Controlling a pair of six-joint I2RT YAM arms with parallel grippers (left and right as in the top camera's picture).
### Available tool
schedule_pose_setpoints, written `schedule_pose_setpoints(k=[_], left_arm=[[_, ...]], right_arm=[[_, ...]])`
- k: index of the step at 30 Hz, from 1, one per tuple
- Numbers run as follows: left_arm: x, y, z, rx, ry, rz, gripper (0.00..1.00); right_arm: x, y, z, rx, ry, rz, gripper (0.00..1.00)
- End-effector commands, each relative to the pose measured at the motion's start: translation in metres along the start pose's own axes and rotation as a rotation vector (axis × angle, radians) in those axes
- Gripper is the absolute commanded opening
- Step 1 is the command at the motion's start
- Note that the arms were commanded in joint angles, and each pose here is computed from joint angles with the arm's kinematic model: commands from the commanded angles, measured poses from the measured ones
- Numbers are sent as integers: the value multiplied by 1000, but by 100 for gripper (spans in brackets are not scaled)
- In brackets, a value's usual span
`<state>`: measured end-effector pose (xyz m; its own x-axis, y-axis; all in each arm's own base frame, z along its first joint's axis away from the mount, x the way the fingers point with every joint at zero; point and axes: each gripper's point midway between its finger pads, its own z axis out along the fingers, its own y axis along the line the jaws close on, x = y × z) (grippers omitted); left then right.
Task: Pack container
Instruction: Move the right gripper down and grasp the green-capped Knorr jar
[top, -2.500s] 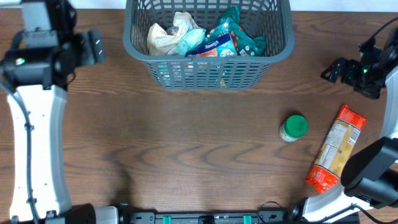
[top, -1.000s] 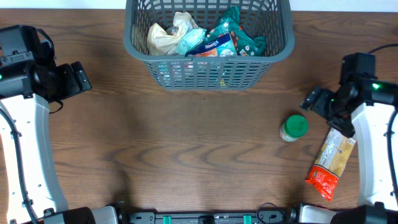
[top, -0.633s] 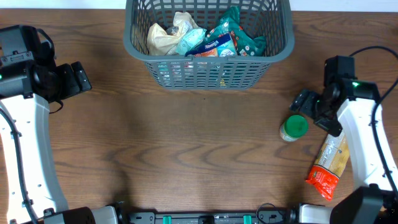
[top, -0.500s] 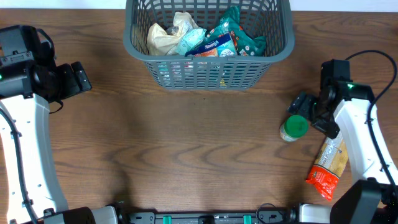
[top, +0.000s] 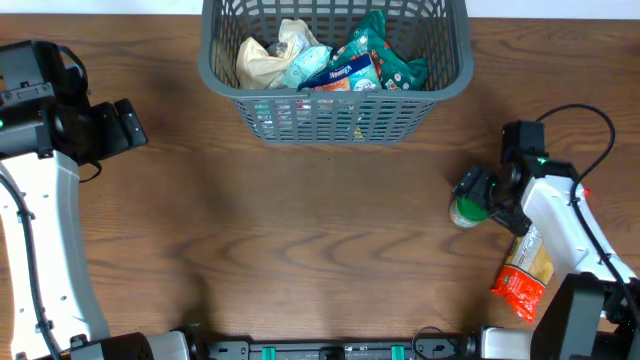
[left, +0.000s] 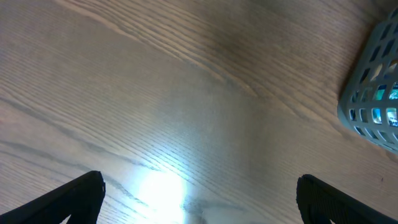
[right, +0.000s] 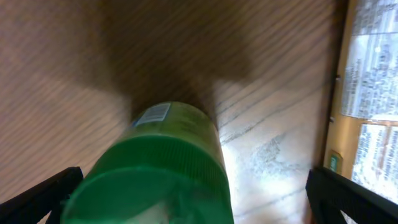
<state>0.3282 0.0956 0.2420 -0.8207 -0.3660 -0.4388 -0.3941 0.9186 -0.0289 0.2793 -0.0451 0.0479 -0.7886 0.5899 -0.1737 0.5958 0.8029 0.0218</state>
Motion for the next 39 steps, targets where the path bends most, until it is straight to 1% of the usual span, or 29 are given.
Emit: schedule_pose_setpoints(k=[1,7,12,14,20,22,29,32,34,37,38,39], left_arm=[[1,2,1,-4,4,4,99],[1,2,1,-4,4,3,99],[1,2,1,-4,4,4,99],[1,2,1,-4,4,4,99],[1,2,1,-4,4,3,98],[1,2,1,-4,5,4,99],[1,2,1,-4,4,4,99],[1,2,1,-4,4,3,99],[1,2,1,-4,4,4,99],[1,2,1,-4,4,4,99],[1,2,1,-4,4,3,98],[0,2,1,-3,4,4,99]], right_arm=[[8,-3,12,14,5,6,99],[13,-5,26,6,-9,7,99],[11,-3,28,-4,-27,8,99],[9,-2,28,-8,-34,8,97],[7,-2,28,-12,-39,9,75],[7,-2,28,-12,-39,9,72],[8,-2,28,-11,-39,5,52],[8,-2,28,-11,-39,5,46],[7,-2,28,-12,-39,5,37],[7,-1,28,-12,-42,6,19],[6,-1,28,-14,-44,5,9],[5,-1,28,-16,-48,6,2]])
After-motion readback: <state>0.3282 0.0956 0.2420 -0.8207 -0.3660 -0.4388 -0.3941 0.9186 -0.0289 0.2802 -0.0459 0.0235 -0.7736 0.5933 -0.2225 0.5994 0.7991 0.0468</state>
